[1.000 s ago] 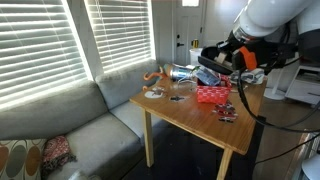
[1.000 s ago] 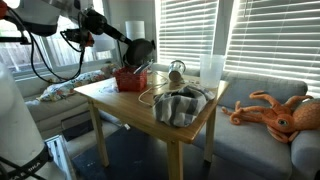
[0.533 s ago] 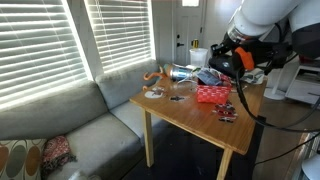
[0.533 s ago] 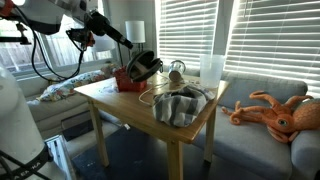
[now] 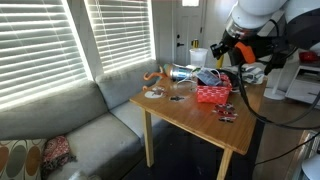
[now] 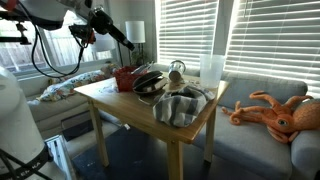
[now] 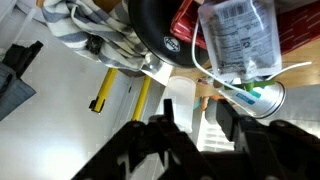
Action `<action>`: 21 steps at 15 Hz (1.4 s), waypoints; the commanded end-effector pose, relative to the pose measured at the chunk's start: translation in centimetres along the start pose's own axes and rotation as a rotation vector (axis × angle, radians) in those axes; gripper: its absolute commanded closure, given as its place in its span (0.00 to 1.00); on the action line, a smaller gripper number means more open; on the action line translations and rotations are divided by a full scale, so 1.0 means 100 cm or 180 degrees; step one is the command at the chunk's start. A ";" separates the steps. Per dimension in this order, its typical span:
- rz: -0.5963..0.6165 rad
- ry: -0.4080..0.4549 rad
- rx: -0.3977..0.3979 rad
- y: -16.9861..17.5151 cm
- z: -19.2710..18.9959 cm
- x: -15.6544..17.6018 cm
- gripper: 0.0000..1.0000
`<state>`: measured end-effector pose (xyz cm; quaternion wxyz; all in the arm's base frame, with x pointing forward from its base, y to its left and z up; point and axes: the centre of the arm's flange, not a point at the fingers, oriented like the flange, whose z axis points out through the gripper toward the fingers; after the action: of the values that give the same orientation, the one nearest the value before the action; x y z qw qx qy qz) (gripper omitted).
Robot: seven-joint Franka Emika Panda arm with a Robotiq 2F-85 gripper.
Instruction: Pick up the glasses pouch and drop it in the red basket
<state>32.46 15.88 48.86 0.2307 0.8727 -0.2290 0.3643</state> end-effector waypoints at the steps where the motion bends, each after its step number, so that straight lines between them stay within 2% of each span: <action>1: -0.0102 -0.0439 0.0172 0.012 -0.013 0.012 0.23; 4: -0.0251 -0.0770 0.0331 0.025 -0.019 0.020 0.03; 5: -0.0318 -0.0882 0.0380 0.029 -0.020 0.022 0.00; 8: -0.0499 -0.1163 0.0517 0.048 -0.015 0.028 0.00; 13: -0.0874 -0.1338 0.0809 0.078 0.001 0.034 0.00; 14: -0.0762 -0.1253 0.0695 0.058 -0.001 0.034 0.00; 21: -0.0793 -0.1230 0.0637 0.058 0.000 0.034 0.00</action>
<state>31.31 10.51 52.72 0.1382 0.9661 -0.1224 0.1804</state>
